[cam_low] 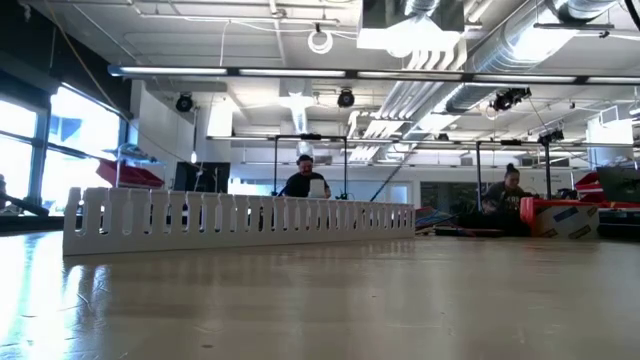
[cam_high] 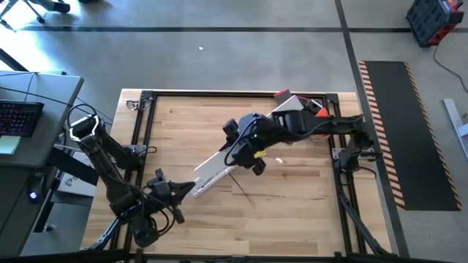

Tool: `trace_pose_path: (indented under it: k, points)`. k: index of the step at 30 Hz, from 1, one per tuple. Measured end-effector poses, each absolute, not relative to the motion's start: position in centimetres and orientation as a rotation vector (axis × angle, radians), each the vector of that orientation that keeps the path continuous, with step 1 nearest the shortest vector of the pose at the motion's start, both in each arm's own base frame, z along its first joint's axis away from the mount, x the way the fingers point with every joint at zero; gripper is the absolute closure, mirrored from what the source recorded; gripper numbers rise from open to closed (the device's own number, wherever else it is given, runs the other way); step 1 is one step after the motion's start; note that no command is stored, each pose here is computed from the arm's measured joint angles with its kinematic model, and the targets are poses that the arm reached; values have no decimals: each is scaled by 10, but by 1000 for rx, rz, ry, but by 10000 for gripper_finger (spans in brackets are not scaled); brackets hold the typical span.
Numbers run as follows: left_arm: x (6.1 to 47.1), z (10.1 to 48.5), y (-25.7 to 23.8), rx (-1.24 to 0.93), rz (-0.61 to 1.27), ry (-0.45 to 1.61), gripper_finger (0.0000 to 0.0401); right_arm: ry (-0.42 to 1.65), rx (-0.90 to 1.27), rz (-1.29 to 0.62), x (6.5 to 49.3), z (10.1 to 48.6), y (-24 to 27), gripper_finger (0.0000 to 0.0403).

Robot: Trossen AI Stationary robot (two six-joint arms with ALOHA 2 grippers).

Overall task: Ziptie cables
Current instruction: Close the white cable duct

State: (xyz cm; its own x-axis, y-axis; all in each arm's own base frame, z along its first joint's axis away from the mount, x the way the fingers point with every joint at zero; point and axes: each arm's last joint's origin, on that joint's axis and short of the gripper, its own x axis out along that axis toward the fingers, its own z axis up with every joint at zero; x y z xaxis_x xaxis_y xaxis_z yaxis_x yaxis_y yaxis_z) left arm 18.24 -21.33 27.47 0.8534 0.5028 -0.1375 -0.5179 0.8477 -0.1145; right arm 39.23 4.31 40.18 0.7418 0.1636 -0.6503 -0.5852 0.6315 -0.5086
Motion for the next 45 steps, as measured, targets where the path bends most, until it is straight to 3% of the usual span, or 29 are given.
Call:
trace_pose_path:
  k: [5,13,20,34,45]
  points:
    - [175,275,-218,-143,516,91,399,616,-658,518,397,388,26,188]
    - [172,273,-218,-172,503,114,401,607,-493,549,432,275,13,188]
    - [173,264,-198,-256,569,246,401,563,-412,576,457,209,24,188]
    - [182,234,-206,-281,602,503,401,603,-369,637,491,166,23,188]
    - [189,214,-211,-270,650,530,401,633,-366,587,491,167,9,188]
